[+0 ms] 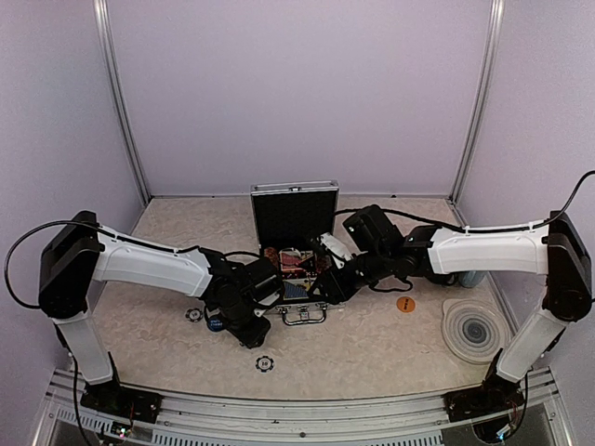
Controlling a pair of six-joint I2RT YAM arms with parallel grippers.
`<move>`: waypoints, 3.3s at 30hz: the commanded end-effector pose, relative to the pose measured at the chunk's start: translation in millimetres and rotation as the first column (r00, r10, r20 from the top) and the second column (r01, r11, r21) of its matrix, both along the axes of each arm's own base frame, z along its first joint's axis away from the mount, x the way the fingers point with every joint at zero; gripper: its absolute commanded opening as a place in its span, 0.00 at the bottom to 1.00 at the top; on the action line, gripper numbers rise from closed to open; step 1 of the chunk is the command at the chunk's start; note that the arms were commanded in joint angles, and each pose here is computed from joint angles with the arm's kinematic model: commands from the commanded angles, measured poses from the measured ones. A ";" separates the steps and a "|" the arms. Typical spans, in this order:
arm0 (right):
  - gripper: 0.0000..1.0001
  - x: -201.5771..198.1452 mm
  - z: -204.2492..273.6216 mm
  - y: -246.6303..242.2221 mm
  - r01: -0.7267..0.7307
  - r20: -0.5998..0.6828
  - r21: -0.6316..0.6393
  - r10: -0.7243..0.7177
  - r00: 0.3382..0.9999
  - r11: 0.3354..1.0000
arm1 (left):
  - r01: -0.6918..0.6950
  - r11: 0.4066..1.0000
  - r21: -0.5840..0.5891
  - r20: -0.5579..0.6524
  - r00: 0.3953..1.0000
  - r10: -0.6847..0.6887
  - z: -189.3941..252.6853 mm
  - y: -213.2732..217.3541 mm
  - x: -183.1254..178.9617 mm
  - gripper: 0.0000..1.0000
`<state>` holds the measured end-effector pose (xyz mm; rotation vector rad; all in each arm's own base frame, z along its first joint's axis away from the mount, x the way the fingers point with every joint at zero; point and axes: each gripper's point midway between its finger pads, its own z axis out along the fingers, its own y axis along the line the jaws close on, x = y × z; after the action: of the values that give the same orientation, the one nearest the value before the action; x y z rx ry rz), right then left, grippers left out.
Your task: Pack up texas hold em set
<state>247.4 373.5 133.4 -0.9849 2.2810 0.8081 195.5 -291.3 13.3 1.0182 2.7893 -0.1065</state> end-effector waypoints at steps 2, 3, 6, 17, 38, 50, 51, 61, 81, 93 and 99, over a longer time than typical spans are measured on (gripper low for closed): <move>0.47 6.1 8.5 1.5 0.004 0.023 0.021 -0.004 1.000 1.000 | 0.011 1.000 0.004 -0.001 1.000 -0.011 -1.0 -5.5 -0.2 0.36; 0.47 6.1 8.4 1.4 0.004 0.022 0.020 -0.004 1.000 1.000 | 0.009 1.000 0.003 0.002 1.000 -0.009 -0.3 -5.7 0.5 0.35; 0.47 6.1 9.2 1.4 0.004 0.023 0.022 -0.005 1.000 1.000 | 0.010 1.000 0.000 0.007 1.000 -0.010 1.4 -6.8 1.6 0.35; 0.48 4.8 7.7 0.5 0.004 0.019 0.022 -0.004 1.000 1.000 | -0.019 1.000 -0.022 0.079 0.997 0.021 26.6 -14.4 18.7 0.82; 0.48 4.8 22.0 2.7 -0.035 0.063 0.051 0.032 0.998 0.998 | -0.006 0.997 -0.072 0.402 0.915 0.034 177.6 -14.4 83.6 0.99; 0.49 -1.6 22.9 -3.3 -0.042 0.052 0.071 0.038 0.998 0.997 | -0.701 0.686 -0.196 0.263 0.637 0.725 141.8 35.7 100.2 0.99; 0.49 -3.3 21.3 0.8 -0.048 0.032 0.078 0.046 0.998 0.996 | -0.722 0.660 -0.206 0.293 0.598 0.746 147.8 45.5 102.3 0.99; 0.79 -29.3 -1.6 85.1 -0.148 -0.002 -0.046 0.148 0.989 0.988 | -0.815 0.458 -0.356 0.357 0.334 0.872 198.3 141.3 111.9 0.99; 0.97 -35.7 -80.1 160.9 -0.118 -0.097 -0.337 0.090 0.991 0.934 | -0.844 0.382 -0.377 0.486 0.171 0.857 194.8 211.9 106.4 0.99; 0.97 -41.1 -93.7 159.6 -0.091 -0.109 -0.402 0.051 0.993 0.911 | -0.836 0.394 -0.382 0.522 0.156 0.838 189.8 223.7 114.3 0.99; 0.96 -46.8 -99.2 153.6 -0.083 -0.103 -0.444 0.041 0.994 0.892 | -0.838 0.397 -0.374 0.523 0.163 0.837 182.8 225.7 115.0 0.99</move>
<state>210.0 534.3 48.5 -1.2346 2.5475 0.4377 307.8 -70.1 192.3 -0.6069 2.2304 0.3510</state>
